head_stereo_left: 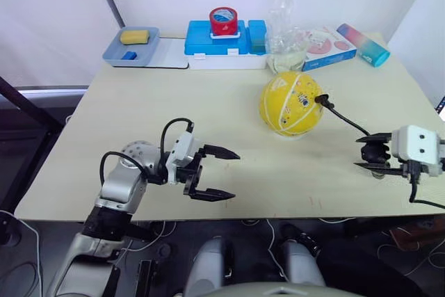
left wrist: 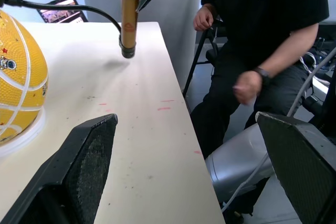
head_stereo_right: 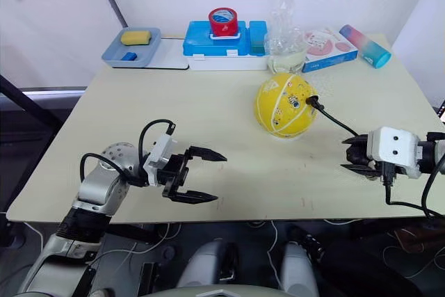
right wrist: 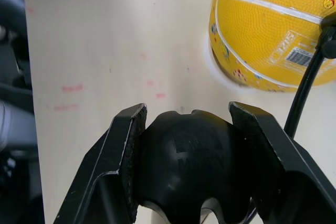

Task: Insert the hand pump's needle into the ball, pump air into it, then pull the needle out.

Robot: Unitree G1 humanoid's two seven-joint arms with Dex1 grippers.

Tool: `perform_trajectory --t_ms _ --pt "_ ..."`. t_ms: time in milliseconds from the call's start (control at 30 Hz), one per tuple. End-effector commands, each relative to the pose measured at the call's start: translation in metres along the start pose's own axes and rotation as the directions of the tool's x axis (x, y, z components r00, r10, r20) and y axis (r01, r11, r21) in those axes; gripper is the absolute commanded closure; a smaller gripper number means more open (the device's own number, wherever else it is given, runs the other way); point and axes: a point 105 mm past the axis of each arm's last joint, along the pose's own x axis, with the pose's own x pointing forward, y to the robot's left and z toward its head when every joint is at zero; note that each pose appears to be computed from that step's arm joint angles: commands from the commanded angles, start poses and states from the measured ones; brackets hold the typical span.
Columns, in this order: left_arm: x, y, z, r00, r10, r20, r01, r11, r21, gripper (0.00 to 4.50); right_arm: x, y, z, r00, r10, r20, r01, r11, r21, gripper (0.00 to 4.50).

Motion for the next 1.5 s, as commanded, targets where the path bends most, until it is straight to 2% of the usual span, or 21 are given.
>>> perform_trajectory --t_ms 33,467,833,1167,1300,1500 --pt "-0.002 -0.001 0.011 1.0 0.008 0.017 -0.008 0.999 0.046 0.0 -0.005 -0.006 0.004 0.999 0.014 -0.03 -0.016 0.997 -0.075 2.49" --pt "-0.004 0.001 0.016 0.999 0.023 0.027 -0.025 0.998 0.058 0.0 0.002 -0.003 -0.012 0.975 0.143 -0.171 -0.17 0.973 -0.157 2.49" --pt "-0.004 0.001 0.013 0.999 0.043 0.021 -0.044 0.997 0.063 0.0 0.049 0.004 -0.014 0.963 0.231 -0.137 -0.246 0.963 -0.106 2.49" --pt "0.0 -0.004 0.01 0.997 0.07 0.021 -0.071 0.996 0.06 0.0 0.098 0.024 -0.028 0.946 0.296 -0.13 -0.314 0.937 -0.153 2.49" --pt "0.0 -0.005 0.01 0.997 0.076 0.018 -0.077 0.995 0.059 0.0 0.109 0.023 -0.034 0.944 0.304 -0.131 -0.321 0.937 -0.14 2.49" --pt "0.0 -0.005 0.009 0.997 0.077 0.014 -0.078 0.995 0.057 0.0 0.11 0.018 -0.034 0.954 0.277 -0.112 -0.291 0.948 -0.129 2.49"
